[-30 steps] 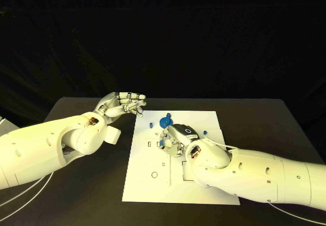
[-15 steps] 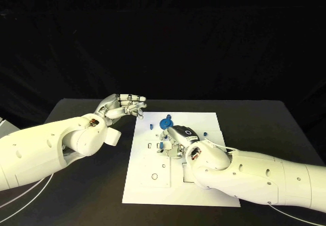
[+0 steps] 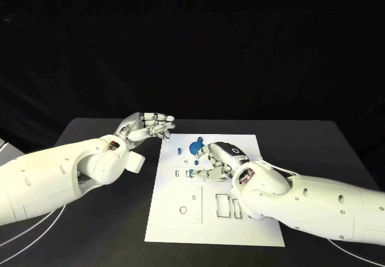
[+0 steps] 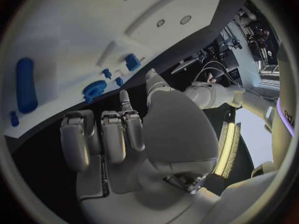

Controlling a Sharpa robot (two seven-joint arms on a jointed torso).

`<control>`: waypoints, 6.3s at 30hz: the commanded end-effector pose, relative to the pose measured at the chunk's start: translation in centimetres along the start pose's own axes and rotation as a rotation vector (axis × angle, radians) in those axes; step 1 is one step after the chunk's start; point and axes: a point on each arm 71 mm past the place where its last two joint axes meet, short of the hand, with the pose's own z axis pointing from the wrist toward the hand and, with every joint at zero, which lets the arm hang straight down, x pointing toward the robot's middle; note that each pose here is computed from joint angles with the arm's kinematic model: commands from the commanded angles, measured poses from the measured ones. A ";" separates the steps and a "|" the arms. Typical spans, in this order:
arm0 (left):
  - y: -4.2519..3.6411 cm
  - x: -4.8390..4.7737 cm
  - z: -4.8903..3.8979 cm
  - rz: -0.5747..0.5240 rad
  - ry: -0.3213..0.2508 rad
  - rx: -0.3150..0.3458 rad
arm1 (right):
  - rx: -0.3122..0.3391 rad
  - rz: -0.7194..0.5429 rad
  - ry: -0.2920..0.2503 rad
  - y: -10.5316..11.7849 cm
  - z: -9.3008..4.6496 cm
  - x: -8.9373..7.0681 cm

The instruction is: Assemble the parts on the task board

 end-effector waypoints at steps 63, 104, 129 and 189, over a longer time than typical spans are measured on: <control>2.86 7.16 3.72 0.956 0.400 -0.653 | 0.175 0.532 -0.204 -16.5 -2.9 -14.6; 3.24 8.40 5.02 0.995 0.479 -0.666 | 0.185 0.531 -0.186 -16.2 -2.2 -14.1; 3.60 8.72 5.48 0.988 0.490 -0.672 | 0.183 0.522 -0.183 -16.0 -2.0 -14.0; 3.04 7.69 3.67 0.926 0.307 -0.613 | 0.178 0.509 -0.180 -16.0 -2.1 -13.6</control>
